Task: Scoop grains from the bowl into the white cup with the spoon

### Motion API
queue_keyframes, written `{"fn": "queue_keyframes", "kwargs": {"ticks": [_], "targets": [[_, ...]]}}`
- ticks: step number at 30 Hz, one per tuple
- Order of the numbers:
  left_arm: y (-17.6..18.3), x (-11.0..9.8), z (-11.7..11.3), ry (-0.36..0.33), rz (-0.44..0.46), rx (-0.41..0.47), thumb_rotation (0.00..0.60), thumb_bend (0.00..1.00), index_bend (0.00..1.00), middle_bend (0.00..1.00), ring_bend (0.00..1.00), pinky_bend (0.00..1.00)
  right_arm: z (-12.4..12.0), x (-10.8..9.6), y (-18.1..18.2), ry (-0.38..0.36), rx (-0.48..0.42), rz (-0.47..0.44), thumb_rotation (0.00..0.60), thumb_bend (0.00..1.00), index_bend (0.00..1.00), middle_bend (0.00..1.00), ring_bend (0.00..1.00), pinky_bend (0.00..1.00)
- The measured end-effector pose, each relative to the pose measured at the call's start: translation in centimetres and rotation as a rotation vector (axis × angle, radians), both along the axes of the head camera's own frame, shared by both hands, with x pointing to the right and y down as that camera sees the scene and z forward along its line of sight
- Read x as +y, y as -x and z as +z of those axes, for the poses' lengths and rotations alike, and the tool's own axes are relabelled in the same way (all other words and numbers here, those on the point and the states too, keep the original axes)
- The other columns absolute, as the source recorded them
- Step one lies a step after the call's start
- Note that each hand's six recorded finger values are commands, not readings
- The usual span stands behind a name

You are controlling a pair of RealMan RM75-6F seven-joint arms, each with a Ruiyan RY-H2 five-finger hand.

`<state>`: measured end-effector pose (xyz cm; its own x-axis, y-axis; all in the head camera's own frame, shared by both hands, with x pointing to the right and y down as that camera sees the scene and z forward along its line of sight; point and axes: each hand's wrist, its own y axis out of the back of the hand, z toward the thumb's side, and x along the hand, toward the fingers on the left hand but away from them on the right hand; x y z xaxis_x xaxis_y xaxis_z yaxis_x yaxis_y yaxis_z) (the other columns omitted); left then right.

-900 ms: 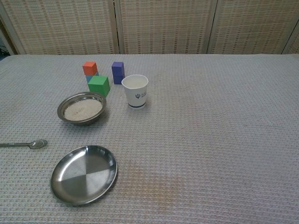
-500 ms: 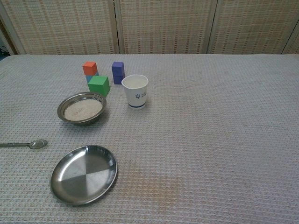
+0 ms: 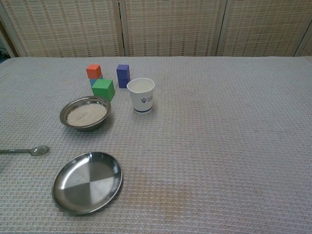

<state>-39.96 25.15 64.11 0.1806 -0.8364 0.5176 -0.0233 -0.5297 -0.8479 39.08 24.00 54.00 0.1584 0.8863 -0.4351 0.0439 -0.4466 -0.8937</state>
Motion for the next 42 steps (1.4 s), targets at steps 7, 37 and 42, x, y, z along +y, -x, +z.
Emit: {"fn": "queue_keyframes", "kwargs": {"ticks": [7, 37, 42], "targets": [[-0.9, 0.2, 2.4, 0.023, 0.008, -0.014, 0.6, 0.37, 0.48, 1.0, 1.0, 1.0, 0.0, -0.1, -0.2, 0.004, -0.004, 0.005, 0.6, 0.13, 0.0, 0.0, 0.0, 0.0], [-0.6, -0.7, 8.0, 0.037, 0.026, -0.16, 0.6, 0.38, 0.47, 1.0, 1.0, 1.0, 0.4, -0.3, -0.4, 0.02, 0.009, 0.013, 0.6, 0.13, 0.0, 0.0, 0.0, 0.0], [-0.5, -0.8, 8.2, 0.056, 0.017, -0.161, 0.6, 0.38, 0.48, 1.0, 1.0, 1.0, 0.5, -0.3, -0.4, 0.02, 0.01, 0.013, 0.6, 0.13, 0.0, 0.0, 0.0, 0.0]]}}
